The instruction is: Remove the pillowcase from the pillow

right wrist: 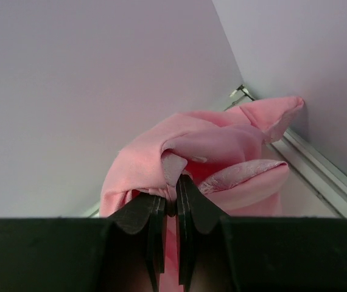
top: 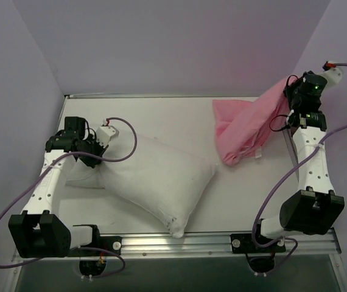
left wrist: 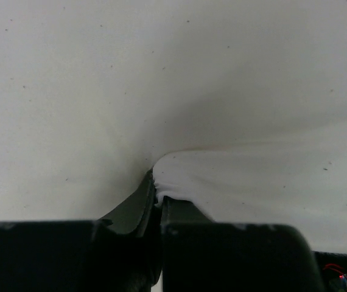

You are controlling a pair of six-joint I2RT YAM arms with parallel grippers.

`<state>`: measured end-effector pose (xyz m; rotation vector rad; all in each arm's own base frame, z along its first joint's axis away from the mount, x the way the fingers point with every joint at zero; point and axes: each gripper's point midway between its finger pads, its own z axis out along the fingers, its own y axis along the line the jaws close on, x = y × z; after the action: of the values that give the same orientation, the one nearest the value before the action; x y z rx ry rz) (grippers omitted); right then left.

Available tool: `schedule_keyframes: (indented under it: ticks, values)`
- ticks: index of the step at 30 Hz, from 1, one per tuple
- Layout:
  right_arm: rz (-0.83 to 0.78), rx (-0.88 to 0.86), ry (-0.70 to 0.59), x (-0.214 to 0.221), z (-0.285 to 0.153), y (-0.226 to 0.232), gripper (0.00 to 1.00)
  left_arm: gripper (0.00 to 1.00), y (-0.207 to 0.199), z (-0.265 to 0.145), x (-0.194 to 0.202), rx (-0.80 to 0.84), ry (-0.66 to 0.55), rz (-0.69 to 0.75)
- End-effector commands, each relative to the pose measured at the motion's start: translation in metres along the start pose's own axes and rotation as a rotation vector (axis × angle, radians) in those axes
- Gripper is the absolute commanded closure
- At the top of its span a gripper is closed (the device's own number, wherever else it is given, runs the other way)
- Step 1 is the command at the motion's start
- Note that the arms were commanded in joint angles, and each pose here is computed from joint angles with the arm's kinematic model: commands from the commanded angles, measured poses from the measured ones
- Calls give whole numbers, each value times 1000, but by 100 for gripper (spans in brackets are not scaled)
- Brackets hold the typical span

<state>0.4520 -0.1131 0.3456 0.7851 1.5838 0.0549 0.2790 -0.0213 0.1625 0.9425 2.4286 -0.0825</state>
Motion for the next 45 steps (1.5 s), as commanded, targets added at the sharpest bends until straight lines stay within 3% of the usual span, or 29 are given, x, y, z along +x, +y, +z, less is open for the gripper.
schedule_keyframes:
  ticks: [1,2,3,4,5,6,7,9,13,21,30,40,45]
  values:
    - [-43,-54,102,25,8,7,100,98,6,11,-16,10,-72,-7]
    - [-53,-64,164,43,11,5,93,98,0,11,-18,46,-83,0]
    - [-59,-75,231,62,10,3,79,97,-15,11,-22,124,-111,8]
    - [-63,-69,266,73,10,-1,41,85,-22,10,-25,161,-126,13]
    - [-73,-34,330,91,8,-12,28,59,-27,7,-28,193,-140,18]
    - [-86,-8,358,100,6,-17,20,7,-32,4,-31,217,-153,20]
    - [-110,35,368,105,5,-26,1,6,-34,-3,-37,229,-170,20]
    - [-191,74,423,121,-7,-33,0,6,-27,-11,-43,194,-176,7]
    - [-366,203,411,124,-34,-43,0,6,-18,-47,-50,125,-161,-5]
    - [-407,241,377,114,-95,-66,0,6,-17,-102,-50,-36,-240,12]
    - [-354,81,435,146,-142,-72,0,6,27,-80,3,-364,-144,-345]
    - [-242,0,366,150,-165,-71,0,6,29,-77,48,-480,-82,-372]
    - [-191,68,285,133,-167,-79,0,6,25,-67,71,-497,-21,-393]
